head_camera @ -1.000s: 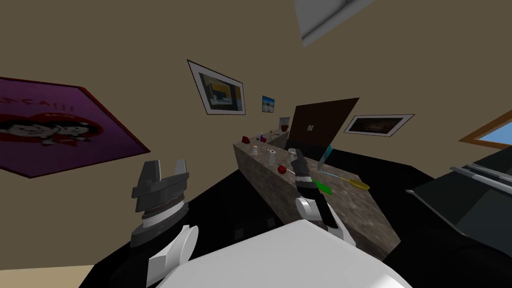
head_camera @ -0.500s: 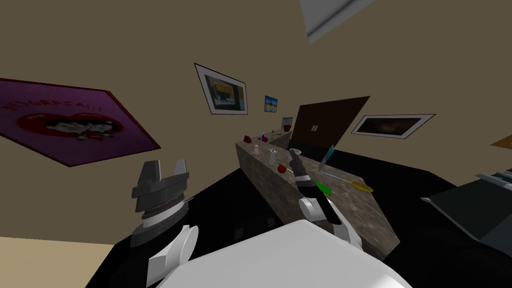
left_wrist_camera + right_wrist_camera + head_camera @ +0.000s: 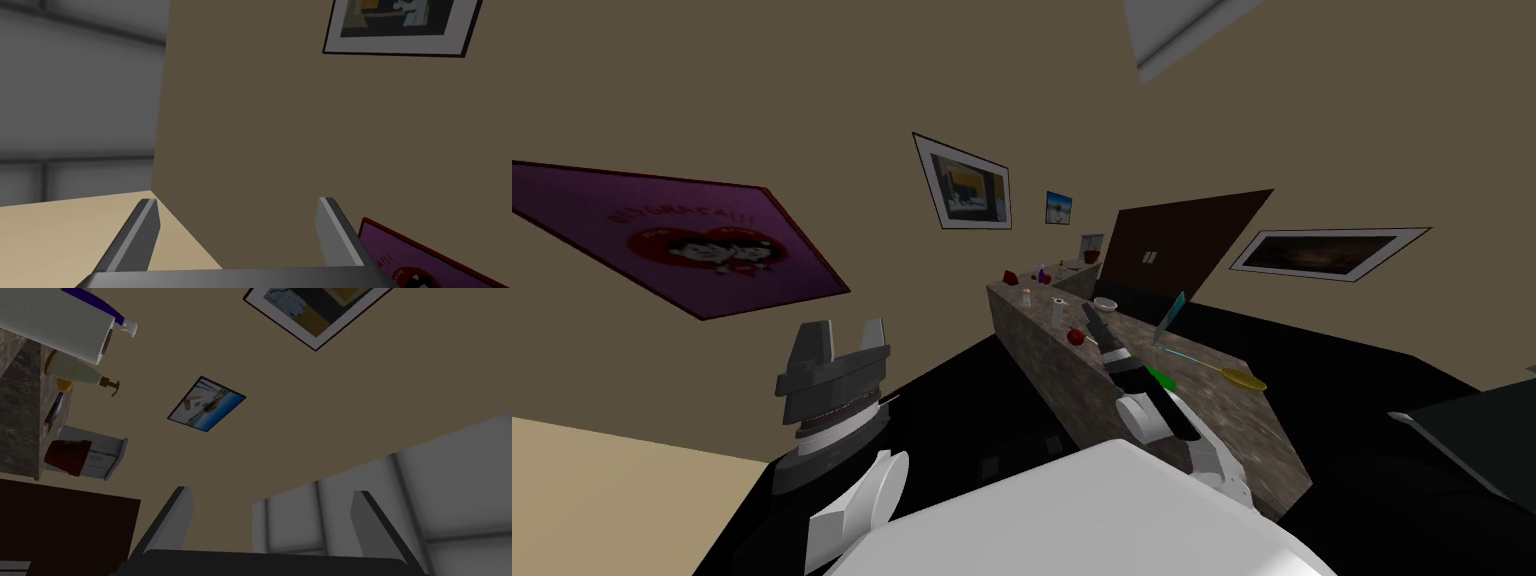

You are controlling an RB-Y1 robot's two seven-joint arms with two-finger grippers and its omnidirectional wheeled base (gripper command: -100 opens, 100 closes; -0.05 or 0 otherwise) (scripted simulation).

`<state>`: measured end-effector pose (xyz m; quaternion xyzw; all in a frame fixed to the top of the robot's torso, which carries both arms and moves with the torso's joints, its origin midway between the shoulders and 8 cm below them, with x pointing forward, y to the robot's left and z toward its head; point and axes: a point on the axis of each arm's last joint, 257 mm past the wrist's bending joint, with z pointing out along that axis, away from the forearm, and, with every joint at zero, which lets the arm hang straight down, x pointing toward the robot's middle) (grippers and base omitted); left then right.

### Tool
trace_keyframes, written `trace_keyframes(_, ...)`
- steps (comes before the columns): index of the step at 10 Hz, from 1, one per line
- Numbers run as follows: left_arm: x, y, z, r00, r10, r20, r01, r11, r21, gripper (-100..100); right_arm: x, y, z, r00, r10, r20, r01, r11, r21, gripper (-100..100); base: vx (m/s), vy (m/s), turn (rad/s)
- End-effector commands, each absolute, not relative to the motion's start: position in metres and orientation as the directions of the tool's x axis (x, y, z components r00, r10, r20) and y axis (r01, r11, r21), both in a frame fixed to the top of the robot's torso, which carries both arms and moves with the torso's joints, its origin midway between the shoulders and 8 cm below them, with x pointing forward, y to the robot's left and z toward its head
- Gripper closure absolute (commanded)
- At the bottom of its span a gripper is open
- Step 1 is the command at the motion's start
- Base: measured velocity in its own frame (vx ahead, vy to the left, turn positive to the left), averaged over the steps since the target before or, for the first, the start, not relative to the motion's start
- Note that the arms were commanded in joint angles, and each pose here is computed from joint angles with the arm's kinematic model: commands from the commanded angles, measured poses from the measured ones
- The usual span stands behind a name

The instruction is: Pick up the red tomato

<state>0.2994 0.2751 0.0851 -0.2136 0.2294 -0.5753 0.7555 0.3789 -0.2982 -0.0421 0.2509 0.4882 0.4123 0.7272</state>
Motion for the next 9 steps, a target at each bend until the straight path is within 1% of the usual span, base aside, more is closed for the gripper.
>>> trace_keyframes(1, 0.299, 0.275, 0.085, 0.233, -0.967, -0.101, 0.771, 0.247, -0.587, 0, 0.381, -0.296, -0.047, 0.164, 0.822, -0.545, -0.342, 0.566, 0.75, -100, -0.034, -0.031, 0.058)
trace_keyframes(4, 0.299, 0.275, 0.085, 0.233, -0.967, -0.101, 0.771, 0.247, -0.587, 0, 0.388, -0.29, -0.064, 0.109, 0.747, -0.656, -0.301, 0.654, 0.694, -100, -0.035, -0.03, 0.091)
trace_keyframes(9, 0.299, 0.275, 0.085, 0.233, -0.967, -0.101, 0.771, 0.247, -0.587, 0, 0.393, -0.282, -0.083, 0.025, 0.618, -0.786, -0.281, 0.758, 0.588, -100, -0.029, -0.028, 0.069)
